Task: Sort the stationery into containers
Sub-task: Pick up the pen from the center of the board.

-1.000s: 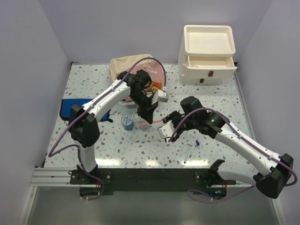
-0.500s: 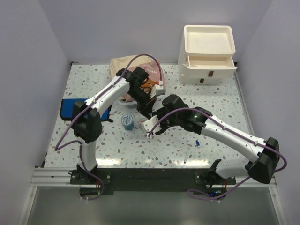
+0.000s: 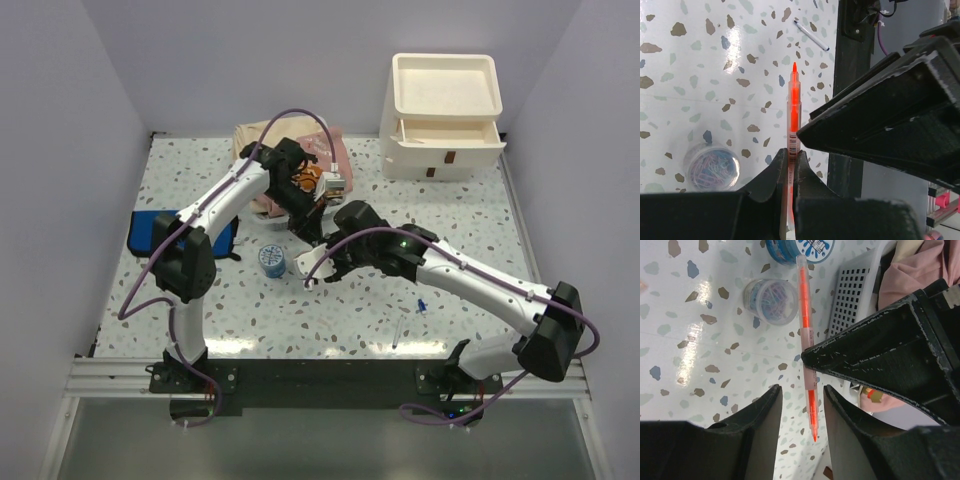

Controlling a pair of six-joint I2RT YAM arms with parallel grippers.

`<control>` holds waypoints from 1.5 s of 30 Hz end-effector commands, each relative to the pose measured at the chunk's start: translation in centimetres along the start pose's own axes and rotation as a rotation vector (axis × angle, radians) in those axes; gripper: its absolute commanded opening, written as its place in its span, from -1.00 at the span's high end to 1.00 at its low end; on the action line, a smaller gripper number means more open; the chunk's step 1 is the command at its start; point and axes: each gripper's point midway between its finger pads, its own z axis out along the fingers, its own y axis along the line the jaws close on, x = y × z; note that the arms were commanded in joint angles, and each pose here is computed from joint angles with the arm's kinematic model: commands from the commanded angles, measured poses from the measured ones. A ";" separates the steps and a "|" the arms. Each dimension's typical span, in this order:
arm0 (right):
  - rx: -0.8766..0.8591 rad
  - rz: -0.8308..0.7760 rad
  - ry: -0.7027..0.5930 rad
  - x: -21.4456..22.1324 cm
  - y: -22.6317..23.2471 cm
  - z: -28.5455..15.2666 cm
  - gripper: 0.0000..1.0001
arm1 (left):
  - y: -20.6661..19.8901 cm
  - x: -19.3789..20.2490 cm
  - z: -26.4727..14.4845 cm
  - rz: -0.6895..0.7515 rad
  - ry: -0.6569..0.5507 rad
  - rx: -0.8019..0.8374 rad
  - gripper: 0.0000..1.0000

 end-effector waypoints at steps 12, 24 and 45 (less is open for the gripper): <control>0.072 -0.004 -0.017 -0.9 -2.3 0.4 0.58 | -1.2 -1.3 -0.8 -0.006 -0.058 0.042 1.00; 0.098 -0.029 -0.009 -0.4 -1.9 1.4 0.33 | -1.2 -1.1 -1.0 -0.015 -0.061 0.043 1.00; 0.128 -0.080 -0.049 -1.2 -2.4 0.5 0.96 | -0.6 0.2 -0.8 -0.014 -0.021 0.014 0.45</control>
